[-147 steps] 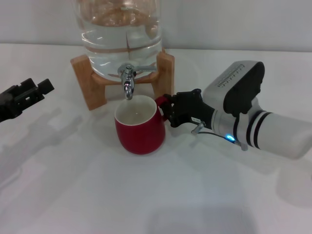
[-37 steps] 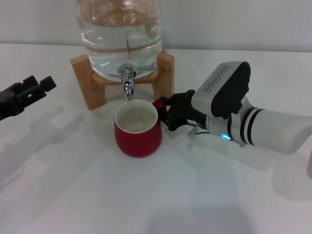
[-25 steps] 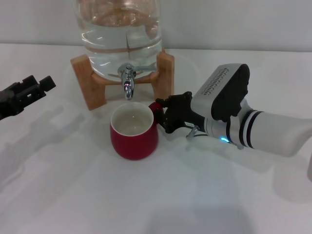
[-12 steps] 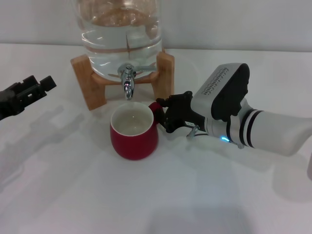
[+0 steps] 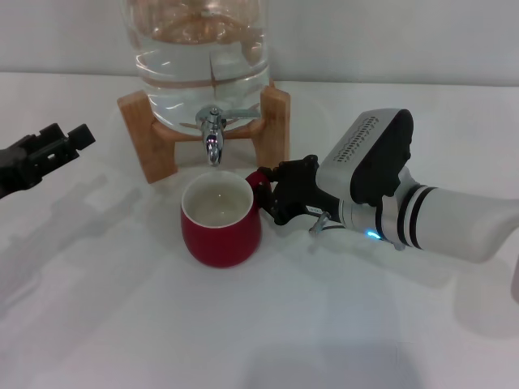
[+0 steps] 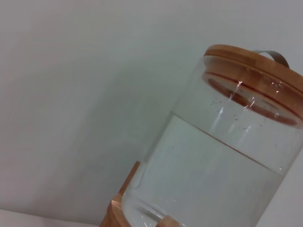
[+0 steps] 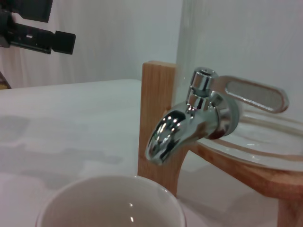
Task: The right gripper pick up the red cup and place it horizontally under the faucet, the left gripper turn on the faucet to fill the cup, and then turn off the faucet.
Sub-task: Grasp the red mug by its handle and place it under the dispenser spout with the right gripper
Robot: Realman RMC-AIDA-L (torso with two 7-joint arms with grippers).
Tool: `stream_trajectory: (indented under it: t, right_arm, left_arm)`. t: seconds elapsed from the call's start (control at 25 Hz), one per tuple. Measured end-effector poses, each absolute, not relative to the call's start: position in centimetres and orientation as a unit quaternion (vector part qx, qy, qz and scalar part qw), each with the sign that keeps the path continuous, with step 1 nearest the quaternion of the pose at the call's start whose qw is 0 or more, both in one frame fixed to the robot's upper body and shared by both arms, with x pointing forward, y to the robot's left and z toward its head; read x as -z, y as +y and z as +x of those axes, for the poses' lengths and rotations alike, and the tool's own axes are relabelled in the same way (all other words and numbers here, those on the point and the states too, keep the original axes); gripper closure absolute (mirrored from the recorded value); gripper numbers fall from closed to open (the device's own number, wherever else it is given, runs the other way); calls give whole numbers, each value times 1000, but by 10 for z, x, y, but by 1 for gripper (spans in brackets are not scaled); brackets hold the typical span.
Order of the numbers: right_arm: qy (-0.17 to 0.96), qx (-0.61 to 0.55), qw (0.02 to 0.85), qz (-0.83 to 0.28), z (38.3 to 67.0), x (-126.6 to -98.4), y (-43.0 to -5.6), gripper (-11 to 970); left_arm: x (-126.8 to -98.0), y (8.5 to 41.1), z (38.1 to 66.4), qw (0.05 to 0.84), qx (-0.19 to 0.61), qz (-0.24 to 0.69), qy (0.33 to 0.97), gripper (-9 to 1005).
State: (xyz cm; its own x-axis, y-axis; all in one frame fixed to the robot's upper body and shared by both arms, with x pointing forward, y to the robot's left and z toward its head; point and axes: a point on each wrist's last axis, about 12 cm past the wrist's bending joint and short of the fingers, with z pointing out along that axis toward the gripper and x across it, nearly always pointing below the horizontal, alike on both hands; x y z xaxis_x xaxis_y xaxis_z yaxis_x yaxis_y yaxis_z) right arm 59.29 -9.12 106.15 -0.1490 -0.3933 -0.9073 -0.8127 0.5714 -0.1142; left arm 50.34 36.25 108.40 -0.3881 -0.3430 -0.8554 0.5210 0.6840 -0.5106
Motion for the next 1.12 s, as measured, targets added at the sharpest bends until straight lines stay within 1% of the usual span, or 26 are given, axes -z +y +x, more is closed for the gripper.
stream_trajectory:
  t: [0.52,0.72,1.12]
  right_arm:
    - [729,-208,506,-412,593,-1062,-91,732]
    - [729,-208,506,-412,594,-1062,-91,657]
    - [719,-218,511,-417,593,-1065,-91,657]
  left_arm:
    - [-1084,362,503,550,393,60,735,101]
    - [-1084,363,503,550,393,60,734,101]
    - [-1084,363,503,551,392,60,734,101]
